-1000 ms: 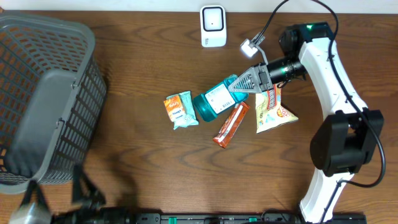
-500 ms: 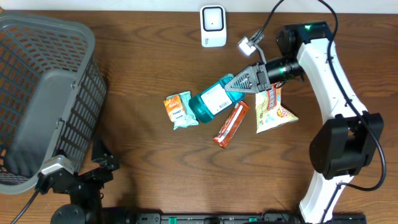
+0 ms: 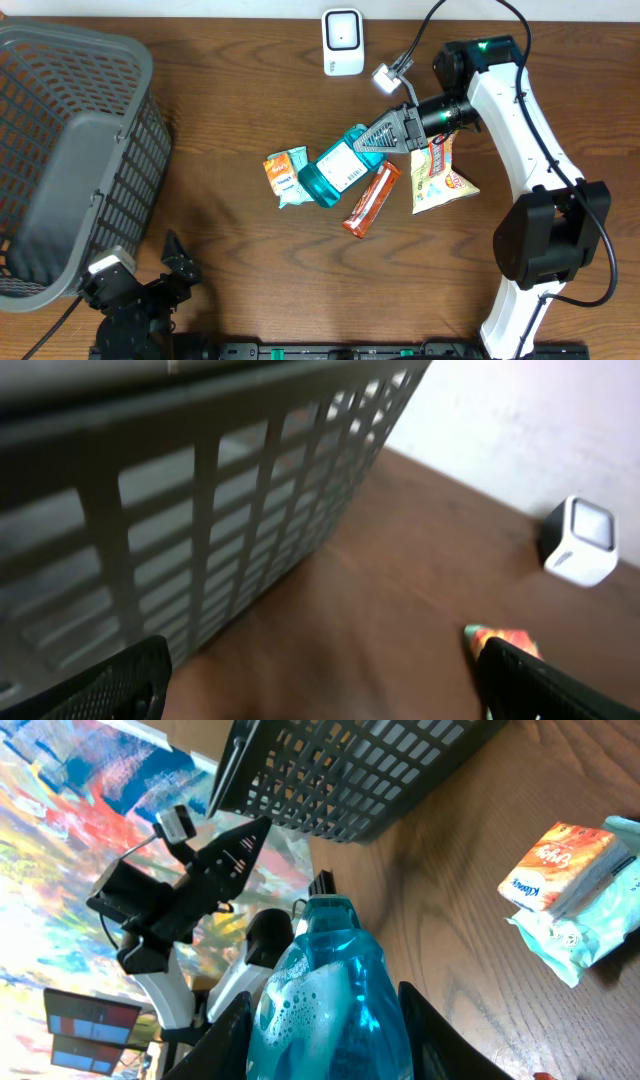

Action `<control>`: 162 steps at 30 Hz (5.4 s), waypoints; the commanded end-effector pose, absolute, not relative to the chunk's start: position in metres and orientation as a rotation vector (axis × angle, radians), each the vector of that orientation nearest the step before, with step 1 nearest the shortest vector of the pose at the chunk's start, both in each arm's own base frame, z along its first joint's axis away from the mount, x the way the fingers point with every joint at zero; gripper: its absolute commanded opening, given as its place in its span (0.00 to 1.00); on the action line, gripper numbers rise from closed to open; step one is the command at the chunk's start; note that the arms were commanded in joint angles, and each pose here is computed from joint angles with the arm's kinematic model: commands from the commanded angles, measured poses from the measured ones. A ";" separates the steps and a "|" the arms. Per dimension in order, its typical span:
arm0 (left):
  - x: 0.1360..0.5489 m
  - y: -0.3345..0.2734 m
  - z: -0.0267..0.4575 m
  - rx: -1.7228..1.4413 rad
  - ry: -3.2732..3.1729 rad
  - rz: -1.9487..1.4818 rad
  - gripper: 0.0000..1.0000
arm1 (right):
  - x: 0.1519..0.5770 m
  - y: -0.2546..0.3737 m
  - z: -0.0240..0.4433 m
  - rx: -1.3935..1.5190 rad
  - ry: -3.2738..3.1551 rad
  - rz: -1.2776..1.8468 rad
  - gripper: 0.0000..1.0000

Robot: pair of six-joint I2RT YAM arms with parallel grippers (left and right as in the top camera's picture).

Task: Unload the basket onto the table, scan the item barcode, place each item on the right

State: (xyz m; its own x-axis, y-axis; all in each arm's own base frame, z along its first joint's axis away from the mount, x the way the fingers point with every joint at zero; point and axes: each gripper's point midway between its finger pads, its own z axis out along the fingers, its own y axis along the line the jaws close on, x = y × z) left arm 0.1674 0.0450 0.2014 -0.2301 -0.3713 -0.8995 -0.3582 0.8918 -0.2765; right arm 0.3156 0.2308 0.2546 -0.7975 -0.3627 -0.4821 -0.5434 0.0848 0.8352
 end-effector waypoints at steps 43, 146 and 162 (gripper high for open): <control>0.137 0.045 0.143 -0.585 2.098 0.059 0.98 | 0.343 0.228 0.242 -1.116 2.160 1.466 0.12; 0.137 0.045 0.143 -0.585 2.098 0.059 0.98 | 0.624 0.279 0.210 -0.793 1.557 -1.140 0.13; 0.137 0.045 0.143 -0.585 2.098 0.059 0.98 | 0.608 0.066 0.206 -0.349 2.043 -1.312 0.13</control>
State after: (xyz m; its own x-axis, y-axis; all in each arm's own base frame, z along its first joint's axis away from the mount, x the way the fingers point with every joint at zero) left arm 0.1371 0.0436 0.1430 -0.4621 -0.3820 -0.8003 -0.4207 0.8889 -0.1814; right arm 0.6142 0.1467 0.1868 -0.6132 -0.7461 -0.2595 -0.0672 0.3766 -0.9240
